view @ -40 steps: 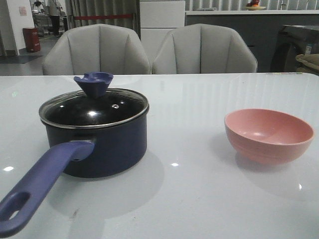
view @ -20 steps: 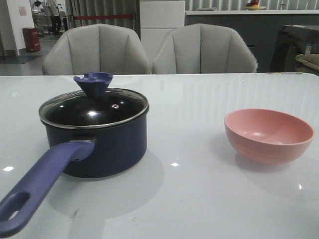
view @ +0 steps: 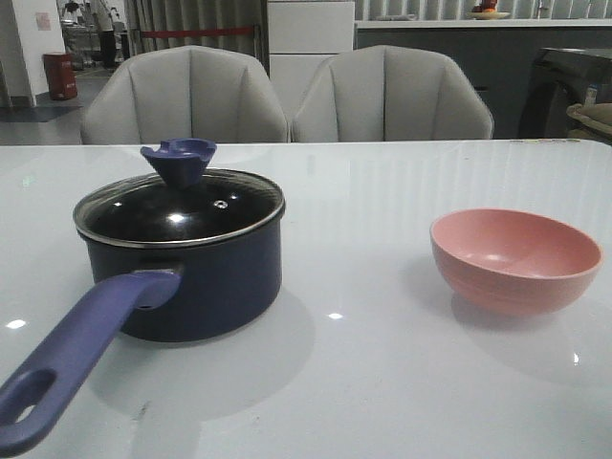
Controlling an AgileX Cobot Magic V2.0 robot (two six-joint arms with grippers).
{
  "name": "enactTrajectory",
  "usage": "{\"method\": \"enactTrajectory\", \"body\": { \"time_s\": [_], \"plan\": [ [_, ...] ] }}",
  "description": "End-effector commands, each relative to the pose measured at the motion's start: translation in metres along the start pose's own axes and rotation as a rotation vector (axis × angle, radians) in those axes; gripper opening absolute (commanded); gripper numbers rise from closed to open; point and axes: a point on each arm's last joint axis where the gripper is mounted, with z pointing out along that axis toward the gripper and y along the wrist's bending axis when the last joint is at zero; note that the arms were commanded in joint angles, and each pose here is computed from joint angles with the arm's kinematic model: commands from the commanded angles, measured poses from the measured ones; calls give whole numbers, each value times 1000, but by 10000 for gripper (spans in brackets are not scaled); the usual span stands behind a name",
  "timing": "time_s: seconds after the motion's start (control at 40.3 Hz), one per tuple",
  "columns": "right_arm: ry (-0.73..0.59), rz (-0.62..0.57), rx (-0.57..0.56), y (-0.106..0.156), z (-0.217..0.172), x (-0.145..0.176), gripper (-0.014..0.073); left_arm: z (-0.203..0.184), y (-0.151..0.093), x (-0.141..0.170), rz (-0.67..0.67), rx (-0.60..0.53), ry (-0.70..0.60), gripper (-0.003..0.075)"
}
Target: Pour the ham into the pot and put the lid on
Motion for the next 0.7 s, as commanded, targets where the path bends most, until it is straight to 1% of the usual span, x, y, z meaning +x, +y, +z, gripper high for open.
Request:
{"method": "enactTrajectory", "body": {
  "time_s": [0.0,0.099,0.67],
  "plan": [
    [-81,2,23,-2,-1,-14,161,-1,2,-4,-22,-26,-94,114],
    [-81,2,23,-2,-1,-14,161,-2,3,3,-22,-50,-76,114],
    [-81,2,23,-2,-1,-14,161,-2,3,2,-22,-52,-87,114]
  ]
}}
